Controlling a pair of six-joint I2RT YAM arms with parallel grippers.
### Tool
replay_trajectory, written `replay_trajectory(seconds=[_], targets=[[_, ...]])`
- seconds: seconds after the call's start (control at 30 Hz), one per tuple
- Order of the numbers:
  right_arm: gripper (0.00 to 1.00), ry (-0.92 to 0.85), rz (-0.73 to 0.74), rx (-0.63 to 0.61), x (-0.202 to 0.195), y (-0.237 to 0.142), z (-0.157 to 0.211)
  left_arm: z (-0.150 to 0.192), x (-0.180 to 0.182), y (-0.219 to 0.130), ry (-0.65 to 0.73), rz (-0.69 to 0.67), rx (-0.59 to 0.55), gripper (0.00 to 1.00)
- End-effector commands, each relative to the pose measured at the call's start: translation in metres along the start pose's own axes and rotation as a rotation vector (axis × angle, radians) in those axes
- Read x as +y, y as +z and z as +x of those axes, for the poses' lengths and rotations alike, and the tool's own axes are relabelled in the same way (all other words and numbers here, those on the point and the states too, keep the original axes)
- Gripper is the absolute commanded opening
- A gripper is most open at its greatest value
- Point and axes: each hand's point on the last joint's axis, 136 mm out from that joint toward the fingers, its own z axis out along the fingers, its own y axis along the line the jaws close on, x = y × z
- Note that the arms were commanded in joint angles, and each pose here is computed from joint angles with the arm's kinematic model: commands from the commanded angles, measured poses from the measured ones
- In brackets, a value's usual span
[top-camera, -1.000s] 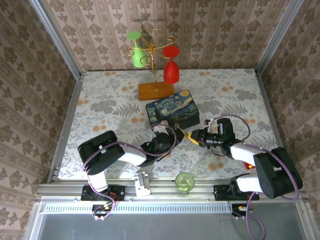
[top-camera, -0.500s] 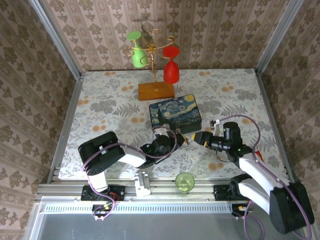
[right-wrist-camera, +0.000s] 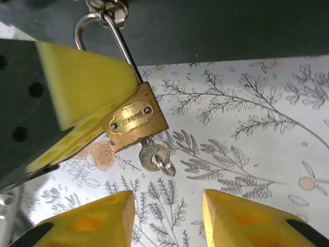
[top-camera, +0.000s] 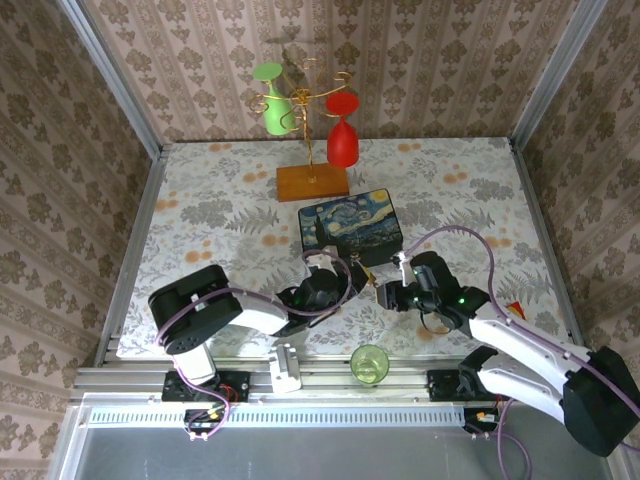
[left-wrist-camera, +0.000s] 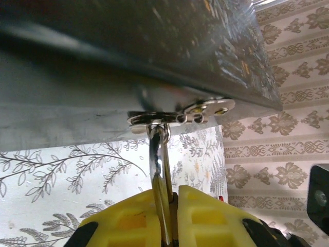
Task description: Unlock the padlock with the key
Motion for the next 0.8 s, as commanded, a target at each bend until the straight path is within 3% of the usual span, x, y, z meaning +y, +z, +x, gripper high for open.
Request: replay_trajectory(seconds=[0.0, 0.2, 0.53, 0.63, 0.77], targets=[[0.33, -0.079, 0.022, -0.005, 0.004, 0.003, -0.009, -0.007, -0.039, -0.008, 0.004, 0.112, -0.021, 0.00], [0.18, -0.087, -0.009, -0.042, 0.012, 0.006, -0.016, -0.006, -0.041, -0.008, 0.002, 0.120, -0.024, 0.00], [0.16, -0.076, -0.043, -0.051, 0.021, 0.018, -0.032, 0.005, -0.037, -0.005, -0.017, 0.121, -0.003, 0.00], [0.21, -0.053, -0.060, -0.060, 0.020, 0.009, -0.033, 0.003, -0.029, -0.007, -0.028, 0.110, -0.013, 0.00], [0.40, 0.003, 0.016, -0.006, 0.003, -0.003, -0.021, -0.003, -0.024, -0.009, -0.021, 0.097, -0.036, 0.00]])
